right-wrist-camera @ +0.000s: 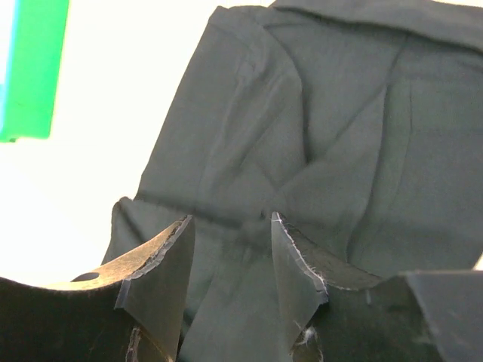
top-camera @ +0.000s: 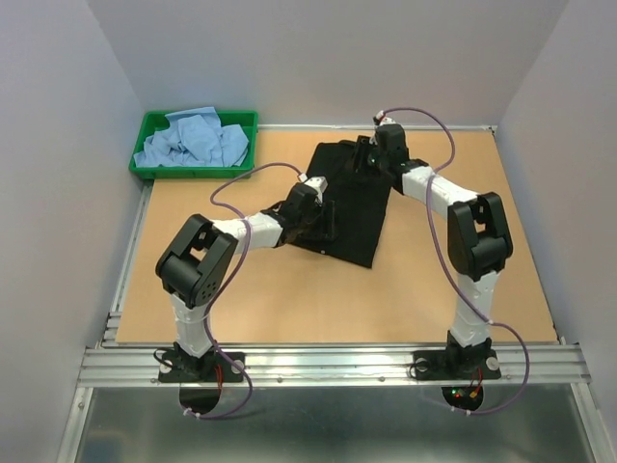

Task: Fold and stack the long sleeve shirts
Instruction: Fold the shirt

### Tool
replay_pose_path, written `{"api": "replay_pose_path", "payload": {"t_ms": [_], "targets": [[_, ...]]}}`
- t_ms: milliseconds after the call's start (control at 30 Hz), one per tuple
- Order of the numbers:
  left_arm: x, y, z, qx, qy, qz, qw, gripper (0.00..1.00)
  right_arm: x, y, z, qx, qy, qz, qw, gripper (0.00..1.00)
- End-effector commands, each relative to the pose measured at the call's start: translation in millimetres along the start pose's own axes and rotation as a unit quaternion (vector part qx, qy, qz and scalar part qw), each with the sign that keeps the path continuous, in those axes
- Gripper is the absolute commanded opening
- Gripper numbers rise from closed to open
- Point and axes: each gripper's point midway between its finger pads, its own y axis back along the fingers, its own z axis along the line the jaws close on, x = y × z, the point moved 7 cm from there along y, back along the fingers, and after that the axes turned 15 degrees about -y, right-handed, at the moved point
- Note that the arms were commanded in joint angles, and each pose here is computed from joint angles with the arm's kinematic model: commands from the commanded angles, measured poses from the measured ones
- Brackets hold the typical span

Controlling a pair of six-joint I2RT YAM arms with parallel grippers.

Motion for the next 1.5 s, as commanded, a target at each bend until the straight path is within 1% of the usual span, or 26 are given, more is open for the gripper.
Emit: {"api": "replay_pose_path", "payload": {"t_ms": [0,67,100,200,233,367,433,467,533,633,700,733,767,867,967,1067,1200,1233,1300,1333,1400,1433,1467], "targets": [[-22.3,31.3,-3.9,-0.018,0.009,-0.014,1.000,0.75,-1.3,52.4,20.0,-0.060,-0.017,0.007,0.998,0.51],[-41.9,51.8,-3.3,-0.026,0.019,-0.046,0.998,0.76,3.7,72.4,27.0,-0.084,-0.024,0.021,0.996,0.51],[-55.0,66.2,1.5,-0.030,0.027,-0.069,0.997,0.77,19.2,77.0,19.0,-0.081,-0.039,0.044,0.995,0.51],[-71.5,82.7,12.6,-0.041,0.047,-0.092,0.994,0.79,27.9,97.0,17.8,-0.088,-0.047,0.052,0.994,0.51],[-73.5,86.5,20.7,-0.052,0.055,-0.089,0.993,0.79,38.3,100.6,11.1,-0.083,-0.053,0.065,0.993,0.51],[-90.0,86.9,27.1,-0.062,0.056,-0.094,0.992,0.79,62.2,109.1,5.2,-0.101,-0.063,0.102,0.988,0.50],[-91.4,78.1,28.1,-0.061,0.057,-0.085,0.993,0.79,73.9,111.0,1.7,-0.105,-0.069,0.116,0.985,0.50],[-98.6,76.4,25.8,-0.053,0.056,-0.089,0.993,0.79,86.1,111.3,-6.2,-0.100,-0.073,0.131,0.984,0.49],[-96.5,66.0,28.4,-0.058,0.063,-0.070,0.994,0.79,97.3,110.3,-11.0,-0.104,-0.077,0.146,0.981,0.48],[-92.9,53.9,37.6,-0.100,0.089,-0.043,0.990,0.79,118.8,108.2,-24.0,-0.099,-0.079,0.171,0.977,0.48],[-91.8,47.7,42.3,-0.116,0.097,-0.037,0.988,0.79,131.7,107.0,-36.0,-0.084,-0.080,0.181,0.976,0.47],[-88.1,42.3,44.5,-0.119,0.103,-0.029,0.987,0.79,135.7,105.8,-40.1,-0.080,-0.078,0.184,0.977,0.47],[-88.5,40.2,48.8,-0.136,0.110,-0.033,0.984,0.79,137.9,105.0,-42.5,-0.079,-0.076,0.184,0.977,0.47],[-87.9,33.0,56.9,-0.151,0.127,-0.035,0.980,0.79,151.6,101.8,-57.8,-0.054,-0.075,0.192,0.977,0.47],[-85.2,23.7,64.7,-0.154,0.137,-0.026,0.978,0.79,162.7,99.3,-69.9,-0.034,-0.073,0.201,0.976,0.47],[-84.5,14.5,67.0,-0.148,0.141,-0.018,0.979,0.76,168.4,98.6,-75.1,-0.028,-0.073,0.208,0.975,0.47],[-82.8,4.4,68.3,-0.143,0.148,-0.009,0.979,0.68,166.8,99.0,-74.6,-0.028,-0.069,0.204,0.976,0.47],[-80.9,2.4,69.1,-0.145,0.150,-0.005,0.978,0.62,166.3,99.1,-74.5,-0.028,-0.068,0.203,0.976,0.47],[-81.7,-0.7,66.5,-0.132,0.151,-0.001,0.980,0.56,163.9,99.1,-72.3,-0.032,-0.067,0.200,0.977,0.47],[-80.8,-3.3,67.0,-0.132,0.153,0.001,0.979,0.50,162.9,99.0,-71.5,-0.033,-0.066,0.199,0.977,0.47],[-86.1,-4.6,66.4,-0.129,0.151,-0.005,0.980,0.44,161.6,99.0,-70.8,-0.034,-0.065,0.196,0.978,0.47],[-89.8,-4.5,66.1,-0.127,0.149,-0.010,0.981,0.36,161.3,99.0,-70.6,-0.034,-0.064,0.196,0.978,0.47],[-93.4,-4.4,65.8,-0.127,0.147,-0.015,0.981,0.33,162.2,99.3,-71.4,-0.033,-0.064,0.197,0.978,0.47]]}}
